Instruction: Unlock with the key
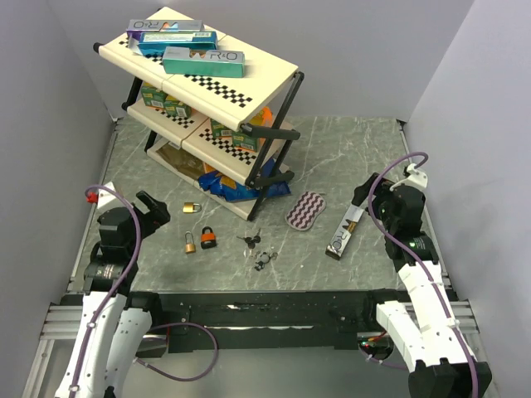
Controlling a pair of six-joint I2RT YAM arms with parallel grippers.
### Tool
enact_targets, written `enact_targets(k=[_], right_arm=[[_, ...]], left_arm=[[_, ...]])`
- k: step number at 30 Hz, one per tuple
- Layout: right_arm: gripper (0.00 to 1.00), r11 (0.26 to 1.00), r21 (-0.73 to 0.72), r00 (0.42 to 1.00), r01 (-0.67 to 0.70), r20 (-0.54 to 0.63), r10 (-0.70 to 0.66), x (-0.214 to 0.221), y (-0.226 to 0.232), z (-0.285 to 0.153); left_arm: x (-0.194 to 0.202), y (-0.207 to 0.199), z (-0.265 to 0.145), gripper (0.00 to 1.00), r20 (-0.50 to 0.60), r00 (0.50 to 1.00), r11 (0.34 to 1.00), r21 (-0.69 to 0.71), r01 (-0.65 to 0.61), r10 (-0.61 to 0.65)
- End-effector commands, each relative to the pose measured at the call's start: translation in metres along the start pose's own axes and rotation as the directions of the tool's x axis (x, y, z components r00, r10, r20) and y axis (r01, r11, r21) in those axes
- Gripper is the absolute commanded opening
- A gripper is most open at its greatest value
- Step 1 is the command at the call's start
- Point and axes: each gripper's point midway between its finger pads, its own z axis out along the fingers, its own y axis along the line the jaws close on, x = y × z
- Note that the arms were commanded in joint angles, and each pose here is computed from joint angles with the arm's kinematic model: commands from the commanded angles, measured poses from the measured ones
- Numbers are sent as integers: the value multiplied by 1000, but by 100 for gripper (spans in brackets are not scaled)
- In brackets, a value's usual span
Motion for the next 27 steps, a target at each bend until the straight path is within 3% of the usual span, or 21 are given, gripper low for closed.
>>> enact_targets(k=[1,5,11,14,17,22,27], right_arm=[[100,999,-13,999,46,19,-46,-18,6,-7],[100,993,-34,994,113,-2,-114,-16,8,-11],[96,975,-136,982,174,-49,-182,-2,26,-13],[91,945,-225,962,239,-79,-262,14,53,-18],[91,926,-217,941,309,-74,-331,27,67,-20],[91,856,-385,891,344,-155,-427,86,121,-33],[84,712,-483,789,509,-69,-611,126,173,-53]], left_arm=[[-16,-5,-5,96,26,999,1000,-10,19,-19],[-20,10,-7,96,44,998,993,-105,54,-49],[-29,5,-11,96,73,997,996,-75,44,-38],[-31,-8,-9,96,35,999,999,-35,29,-28],[-35,-17,-7,96,8,998,998,-29,56,-56],[-32,-23,-8,96,-31,997,997,-14,71,-72],[-22,-24,-13,96,-98,990,994,-33,102,-104]])
